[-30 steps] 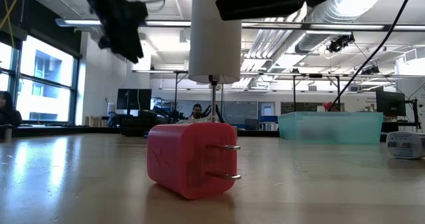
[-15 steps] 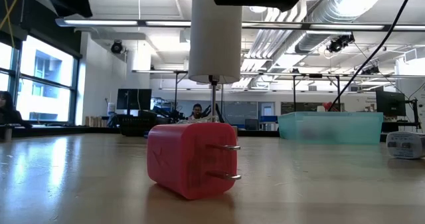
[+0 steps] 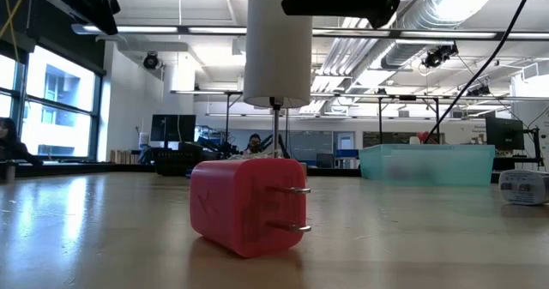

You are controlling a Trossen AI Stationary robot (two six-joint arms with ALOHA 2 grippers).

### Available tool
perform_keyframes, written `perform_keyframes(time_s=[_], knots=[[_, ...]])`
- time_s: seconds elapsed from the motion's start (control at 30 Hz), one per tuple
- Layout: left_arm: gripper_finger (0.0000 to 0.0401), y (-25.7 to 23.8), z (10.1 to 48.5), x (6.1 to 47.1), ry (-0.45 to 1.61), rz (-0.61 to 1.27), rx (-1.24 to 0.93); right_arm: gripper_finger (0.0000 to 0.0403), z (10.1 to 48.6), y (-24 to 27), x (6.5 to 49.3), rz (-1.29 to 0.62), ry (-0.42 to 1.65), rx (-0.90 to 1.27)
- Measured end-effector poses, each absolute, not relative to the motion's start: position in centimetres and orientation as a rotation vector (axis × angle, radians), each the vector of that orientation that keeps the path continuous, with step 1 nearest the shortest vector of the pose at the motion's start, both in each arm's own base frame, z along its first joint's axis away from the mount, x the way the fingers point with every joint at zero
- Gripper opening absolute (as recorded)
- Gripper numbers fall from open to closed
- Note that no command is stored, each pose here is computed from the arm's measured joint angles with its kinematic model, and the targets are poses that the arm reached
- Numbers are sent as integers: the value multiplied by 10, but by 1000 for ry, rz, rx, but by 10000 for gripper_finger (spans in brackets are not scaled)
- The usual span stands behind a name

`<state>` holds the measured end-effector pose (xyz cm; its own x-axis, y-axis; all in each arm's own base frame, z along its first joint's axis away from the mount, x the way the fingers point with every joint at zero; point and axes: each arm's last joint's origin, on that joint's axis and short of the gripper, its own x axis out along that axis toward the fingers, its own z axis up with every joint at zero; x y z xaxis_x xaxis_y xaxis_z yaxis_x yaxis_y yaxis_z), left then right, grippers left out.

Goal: Pick & Place Office items
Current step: Put the blue adapter into the green bin

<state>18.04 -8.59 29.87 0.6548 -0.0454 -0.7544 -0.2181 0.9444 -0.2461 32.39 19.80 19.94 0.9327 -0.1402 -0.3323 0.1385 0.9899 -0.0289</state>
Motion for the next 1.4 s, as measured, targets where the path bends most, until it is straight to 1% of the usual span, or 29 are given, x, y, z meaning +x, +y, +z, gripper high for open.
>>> perform_keyframes(time_s=[0.13,0.23,0.33,0.47,0.7,0.9,1.1,1.2,1.27,1.4], knots=[[261,-88,298,181,860,96,-331,192,198,197,323,-145,358,-21],[285,-88,298,181,860,111,-367,191,196,197,323,-147,374,-34],[292,-88,298,180,865,172,-529,192,194,197,322,-152,388,-29],[293,-90,297,179,932,236,-840,191,193,195,322,-161,401,-39],[293,-104,293,177,984,267,-991,191,194,185,328,-183,395,-38],[293,-119,298,180,915,152,-991,192,199,186,332,-109,357,18],[293,-146,313,181,802,-146,-890,192,205,193,332,-66,306,50],[293,-154,318,179,752,-245,-827,191,206,195,331,-60,294,58],[293,-158,320,179,725,-293,-780,192,207,197,330,-52,284,63],[293,-163,323,185,738,-317,-694,191,210,201,329,-39,261,78]])
